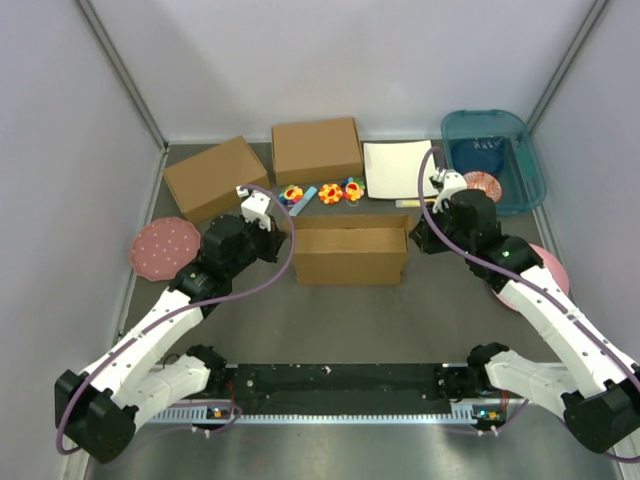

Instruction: Fold the paper box

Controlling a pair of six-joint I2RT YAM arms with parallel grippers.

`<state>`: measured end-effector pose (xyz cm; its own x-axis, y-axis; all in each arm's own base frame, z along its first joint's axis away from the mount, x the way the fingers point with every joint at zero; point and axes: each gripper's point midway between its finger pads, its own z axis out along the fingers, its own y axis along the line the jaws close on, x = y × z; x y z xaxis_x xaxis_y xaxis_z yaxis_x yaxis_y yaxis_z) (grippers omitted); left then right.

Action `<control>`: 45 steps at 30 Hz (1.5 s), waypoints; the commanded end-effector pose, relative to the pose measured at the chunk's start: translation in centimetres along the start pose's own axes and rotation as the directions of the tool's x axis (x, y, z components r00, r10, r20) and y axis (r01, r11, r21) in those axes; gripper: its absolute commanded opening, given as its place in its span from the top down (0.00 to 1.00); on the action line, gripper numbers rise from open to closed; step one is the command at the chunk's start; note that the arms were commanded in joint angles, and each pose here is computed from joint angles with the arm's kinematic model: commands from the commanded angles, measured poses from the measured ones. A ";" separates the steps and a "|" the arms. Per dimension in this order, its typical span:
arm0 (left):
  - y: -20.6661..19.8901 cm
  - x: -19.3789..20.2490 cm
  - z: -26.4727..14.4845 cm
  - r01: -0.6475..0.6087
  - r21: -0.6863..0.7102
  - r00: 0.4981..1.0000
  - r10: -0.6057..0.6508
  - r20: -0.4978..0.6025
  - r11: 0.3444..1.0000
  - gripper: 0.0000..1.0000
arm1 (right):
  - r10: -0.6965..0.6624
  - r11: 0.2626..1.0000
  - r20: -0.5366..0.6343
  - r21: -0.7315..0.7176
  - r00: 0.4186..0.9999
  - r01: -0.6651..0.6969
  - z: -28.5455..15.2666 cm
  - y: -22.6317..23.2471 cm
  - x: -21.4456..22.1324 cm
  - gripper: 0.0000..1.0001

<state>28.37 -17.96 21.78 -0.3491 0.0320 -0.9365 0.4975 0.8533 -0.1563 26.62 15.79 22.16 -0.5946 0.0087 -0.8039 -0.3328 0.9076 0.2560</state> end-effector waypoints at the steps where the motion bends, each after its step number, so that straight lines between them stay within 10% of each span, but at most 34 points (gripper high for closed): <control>1: -1.1 -3.0 -0.2 0.015 0.048 0.996 -0.020 0.089 0.999 1.00 | 0.059 0.996 0.062 -0.068 0.996 -0.055 -1.0 2.2 -3.0 1.00; 21: -1.5 -2.0 0.3 0.001 0.080 0.998 -0.006 0.067 0.997 1.00 | 0.200 0.976 -0.056 -0.077 0.978 -0.204 1.4 2.9 -0.3 1.00; 45: -1.1 -2.1 0.6 0.005 0.058 0.998 -0.009 0.063 0.998 1.00 | 0.014 0.993 -0.034 0.117 0.999 -0.010 2.2 -2.0 2.2 1.00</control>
<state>28.75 -18.16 21.76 -0.3475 0.0259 -0.9373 0.5027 0.8490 -0.1629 28.79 16.44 21.47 -0.5821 0.0949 -0.8075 -0.2553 0.9216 0.2924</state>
